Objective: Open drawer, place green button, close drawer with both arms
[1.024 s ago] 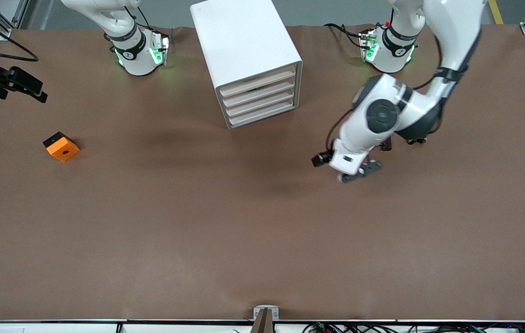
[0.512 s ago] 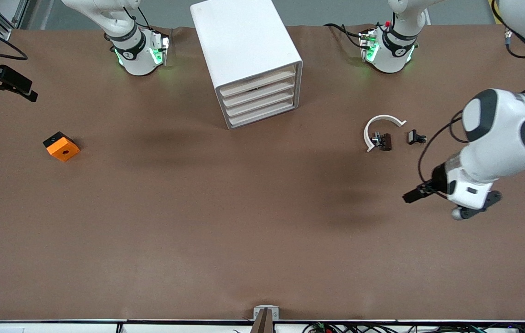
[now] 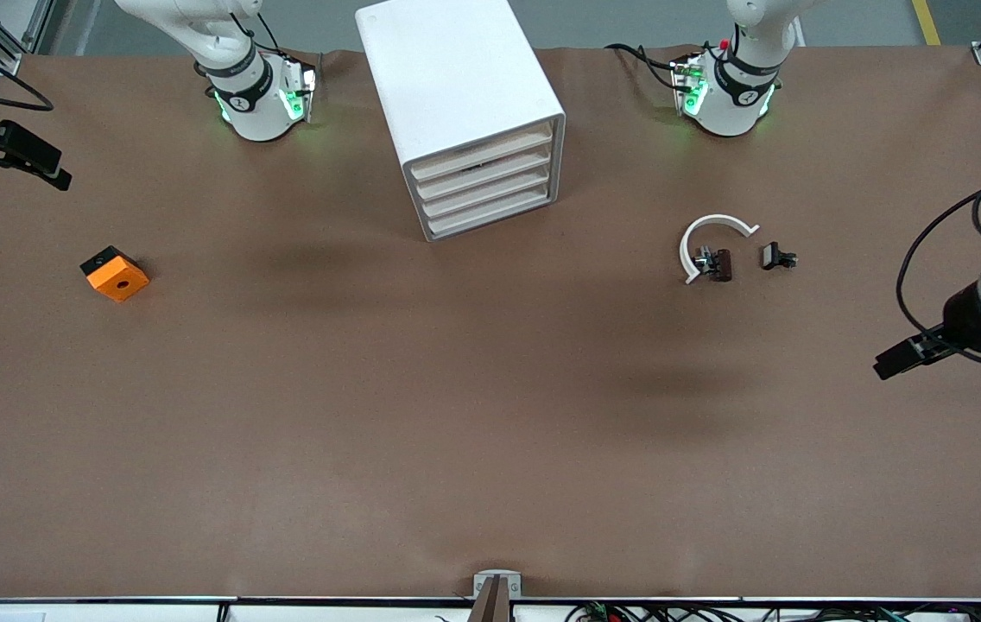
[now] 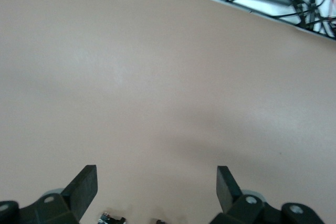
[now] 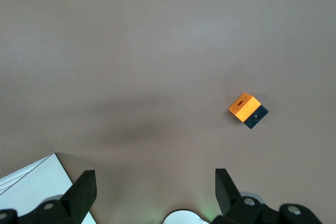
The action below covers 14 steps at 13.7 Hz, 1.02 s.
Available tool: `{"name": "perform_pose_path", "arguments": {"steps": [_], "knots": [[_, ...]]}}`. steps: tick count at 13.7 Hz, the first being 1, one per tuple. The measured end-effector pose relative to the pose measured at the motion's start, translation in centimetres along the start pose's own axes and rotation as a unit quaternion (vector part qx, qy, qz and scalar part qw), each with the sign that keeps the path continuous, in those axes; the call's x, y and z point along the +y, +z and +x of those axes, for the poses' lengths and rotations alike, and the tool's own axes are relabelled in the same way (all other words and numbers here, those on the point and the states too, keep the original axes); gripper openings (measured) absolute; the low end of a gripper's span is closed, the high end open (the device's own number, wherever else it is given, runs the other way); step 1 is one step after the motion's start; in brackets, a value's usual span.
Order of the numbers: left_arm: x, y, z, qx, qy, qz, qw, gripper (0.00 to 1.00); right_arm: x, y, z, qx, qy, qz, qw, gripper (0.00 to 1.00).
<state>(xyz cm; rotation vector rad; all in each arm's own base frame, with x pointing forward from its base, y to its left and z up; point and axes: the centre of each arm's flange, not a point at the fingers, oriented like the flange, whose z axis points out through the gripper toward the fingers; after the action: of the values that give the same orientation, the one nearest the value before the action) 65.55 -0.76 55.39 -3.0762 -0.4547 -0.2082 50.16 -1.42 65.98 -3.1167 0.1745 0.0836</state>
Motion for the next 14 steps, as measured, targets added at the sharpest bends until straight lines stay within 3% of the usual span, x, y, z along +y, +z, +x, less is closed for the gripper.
{"name": "perform_pose_path", "arguments": {"steps": [3, 7, 14], "knots": [[0.3, -4.8, -2.5, -0.001, 0.047, 0.022, 0.999, 1.0, -0.1, 0.0, 0.0, 0.0, -0.001, 0.0, 1.0, 1.0], [0.5, -9.6, -5.8, -0.01, 0.052, 0.019, 0.998, 1.0, -0.1, -0.1, 0.0, 0.001, -0.001, 0.0, 1.0, 1.0], [-1.3, -10.7, -10.0, -0.032, 0.081, 0.004, 0.996, 1.0, -0.1, -0.1, 0.0, 0.001, -0.001, 0.0, 1.0, 1.0]]}}
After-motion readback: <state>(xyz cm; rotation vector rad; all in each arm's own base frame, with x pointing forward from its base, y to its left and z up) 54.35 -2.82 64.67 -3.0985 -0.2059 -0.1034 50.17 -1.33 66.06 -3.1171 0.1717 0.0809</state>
